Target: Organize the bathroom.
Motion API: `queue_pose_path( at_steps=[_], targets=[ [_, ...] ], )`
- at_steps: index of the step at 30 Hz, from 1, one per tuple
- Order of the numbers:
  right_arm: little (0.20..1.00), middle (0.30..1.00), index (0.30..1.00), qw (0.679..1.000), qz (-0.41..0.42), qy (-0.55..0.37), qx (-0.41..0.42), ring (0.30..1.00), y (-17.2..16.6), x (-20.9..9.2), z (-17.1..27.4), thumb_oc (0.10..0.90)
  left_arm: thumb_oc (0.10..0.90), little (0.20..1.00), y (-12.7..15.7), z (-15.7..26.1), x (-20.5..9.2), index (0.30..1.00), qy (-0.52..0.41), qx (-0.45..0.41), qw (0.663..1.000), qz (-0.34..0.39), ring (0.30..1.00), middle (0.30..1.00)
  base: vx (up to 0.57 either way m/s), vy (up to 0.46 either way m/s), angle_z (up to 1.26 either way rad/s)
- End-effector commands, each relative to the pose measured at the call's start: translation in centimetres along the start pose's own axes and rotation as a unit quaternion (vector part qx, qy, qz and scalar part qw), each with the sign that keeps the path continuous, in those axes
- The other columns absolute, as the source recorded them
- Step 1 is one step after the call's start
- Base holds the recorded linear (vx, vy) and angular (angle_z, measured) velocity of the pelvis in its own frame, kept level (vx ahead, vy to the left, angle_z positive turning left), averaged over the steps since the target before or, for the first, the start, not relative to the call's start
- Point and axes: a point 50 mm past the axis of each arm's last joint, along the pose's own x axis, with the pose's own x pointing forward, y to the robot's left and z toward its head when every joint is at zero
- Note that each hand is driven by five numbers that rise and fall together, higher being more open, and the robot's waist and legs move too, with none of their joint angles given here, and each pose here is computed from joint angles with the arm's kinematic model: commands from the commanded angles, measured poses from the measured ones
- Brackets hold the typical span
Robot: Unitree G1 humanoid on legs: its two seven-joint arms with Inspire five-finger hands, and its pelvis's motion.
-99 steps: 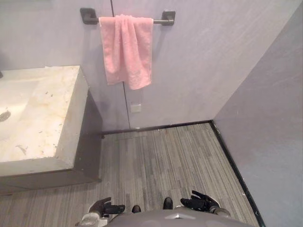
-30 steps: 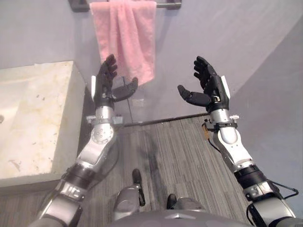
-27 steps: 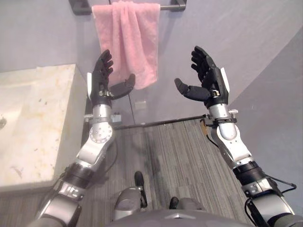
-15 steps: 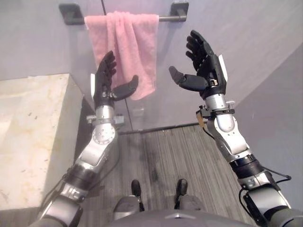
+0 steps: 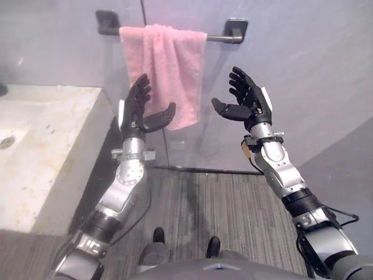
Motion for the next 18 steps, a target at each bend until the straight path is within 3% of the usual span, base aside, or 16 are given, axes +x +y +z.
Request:
queue_pose_path(
  at_steps=[1,8,18],
  targets=[
    [0.900,0.900,0.900,0.989,0.015,-0.143,0.021,0.900,0.7,3.2,6.9,0.800,0.800,0.900,0.4,4.7,1.2,0.900,-0.134,-0.022,0.991,-0.021,0.900,0.900,0.26,0.116,0.33],
    [0.900,0.900,0.900,0.988,-0.009,-0.152,0.011,0.900,-0.4,2.7,6.8,0.800,0.800,0.900,-0.1,4.2,1.1,0.900,-0.125,-0.021,0.991,-0.047,0.900,0.900,0.25,0.145,0.19],
    [0.900,0.900,0.900,0.982,-0.057,-0.178,0.019,0.900,-1.0,0.9,7.0,0.800,0.800,0.900,0.0,3.7,0.4,0.900,-0.106,-0.006,0.994,-0.023,0.900,0.900,0.19,0.129,-0.04]
  ],
)
